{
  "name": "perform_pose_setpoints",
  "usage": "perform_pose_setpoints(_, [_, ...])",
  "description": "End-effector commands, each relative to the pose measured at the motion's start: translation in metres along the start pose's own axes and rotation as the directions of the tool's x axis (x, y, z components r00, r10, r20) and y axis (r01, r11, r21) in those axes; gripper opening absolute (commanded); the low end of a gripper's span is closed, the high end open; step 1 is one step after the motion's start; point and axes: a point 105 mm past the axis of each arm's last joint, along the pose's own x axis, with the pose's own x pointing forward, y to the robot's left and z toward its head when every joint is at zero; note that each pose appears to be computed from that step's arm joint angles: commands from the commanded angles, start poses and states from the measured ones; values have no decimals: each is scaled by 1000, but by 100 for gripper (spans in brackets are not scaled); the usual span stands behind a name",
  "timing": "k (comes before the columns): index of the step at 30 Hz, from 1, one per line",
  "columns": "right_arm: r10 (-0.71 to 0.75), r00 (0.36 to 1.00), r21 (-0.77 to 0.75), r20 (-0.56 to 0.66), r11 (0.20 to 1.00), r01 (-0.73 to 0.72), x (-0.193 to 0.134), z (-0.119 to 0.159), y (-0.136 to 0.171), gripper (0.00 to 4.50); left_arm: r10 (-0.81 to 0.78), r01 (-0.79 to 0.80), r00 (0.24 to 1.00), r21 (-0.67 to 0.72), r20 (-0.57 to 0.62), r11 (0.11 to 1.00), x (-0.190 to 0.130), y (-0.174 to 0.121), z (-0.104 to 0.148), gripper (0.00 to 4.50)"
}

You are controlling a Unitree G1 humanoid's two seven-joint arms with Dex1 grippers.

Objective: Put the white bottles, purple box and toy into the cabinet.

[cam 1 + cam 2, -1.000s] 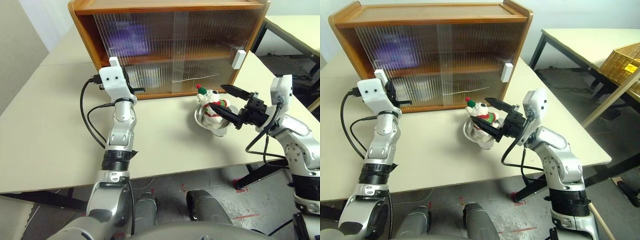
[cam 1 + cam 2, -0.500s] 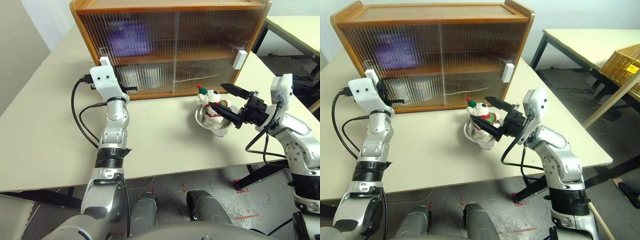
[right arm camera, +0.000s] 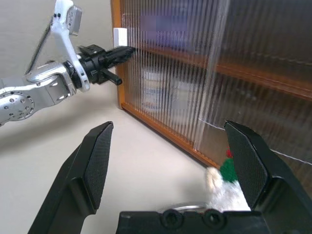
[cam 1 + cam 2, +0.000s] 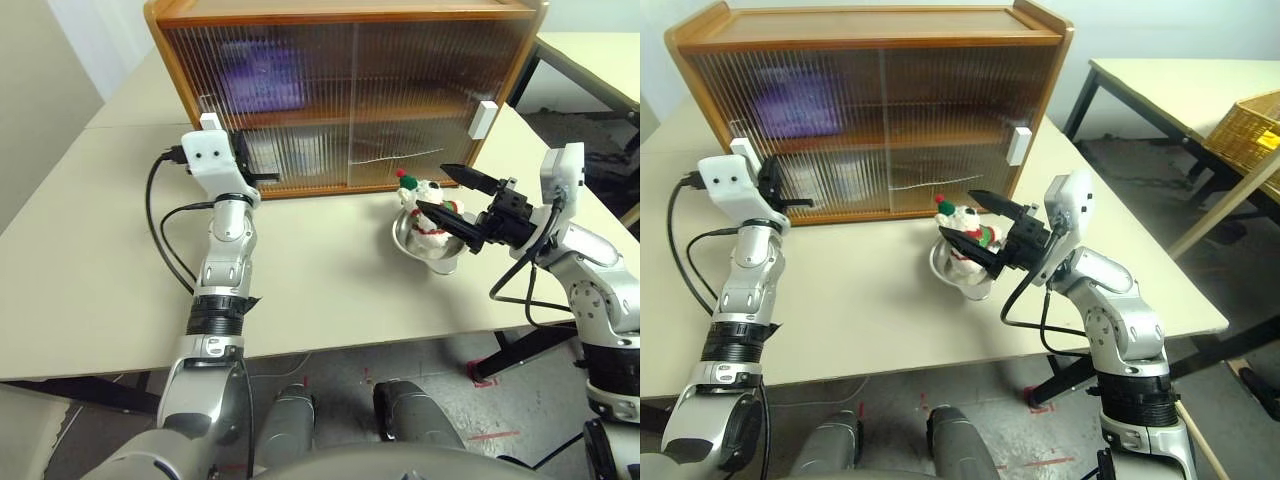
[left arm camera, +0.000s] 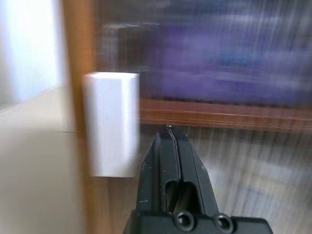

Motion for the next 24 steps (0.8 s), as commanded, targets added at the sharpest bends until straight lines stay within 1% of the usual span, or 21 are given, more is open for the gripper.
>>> perform_pose_setpoints(1, [6, 1000, 4, -10, 1000, -6, 0, -1, 1, 450, -200, 201, 979, -45, 30, 979, -1, -33, 5, 2])
perform_pose_setpoints(3, [0, 1000, 4, -11, 1000, 0, -1, -2, 0, 450, -296, 299, 954, -55, 58, 953, -4, -45, 10, 2])
perform_pose_setpoints(5, [-3, 1000, 4, -12, 1000, 3, -2, -2, 0, 450, -343, 347, 937, -66, 66, 936, -6, -49, 12, 2])
perform_pose_setpoints(7, [-6, 1000, 5, -13, 1000, 6, -3, -3, 0, 450, -433, 437, 899, -86, 67, 895, -12, -55, 13, 2])
perform_pose_setpoints(10, [-9, 1000, 6, -13, 1000, 9, -3, -4, 0, 450, -590, 594, 804, -151, 75, 790, -24, -60, 15, 2])
perform_pose_setpoints(13, [-11, 1000, 8, -14, 1000, 11, -4, -4, -1, 450, -701, 701, 708, -209, 87, 682, -35, -58, 19, 12])
perform_pose_setpoints(14, [-11, 1000, 9, -15, 1000, 12, -4, -5, -1, 450, -730, 729, 678, -201, 87, 654, -37, -56, 21, 45])
perform_pose_setpoints(15, [-12, 1000, 10, -16, 1000, 12, -5, -5, -1, 450, -748, 748, 659, -179, 77, 640, -38, -51, 22, 67])
perform_pose_setpoints(17, [-13, 1000, 12, -18, 1000, 13, -5, -6, -2, 450, -770, 768, 636, -131, 46, 627, -39, -41, 23, 137])
perform_pose_setpoints(19, [-15, 1000, 13, -19, 1000, 15, -6, -7, -3, 450, -777, 777, 629, -67, 26, 626, -40, -33, 23, 208])
perform_pose_setpoints(21, [-19, 1000, 13, -20, 1000, 19, -6, -8, -3, 450, -794, 794, 608, -44, 22, 607, -43, -30, 23, 279])
perform_pose_setpoints(24, [-39, 999, 8, -19, 999, 39, -7, -8, -6, 450, -798, 798, 602, -2, 3, 602, -49, -23, 17, 388])
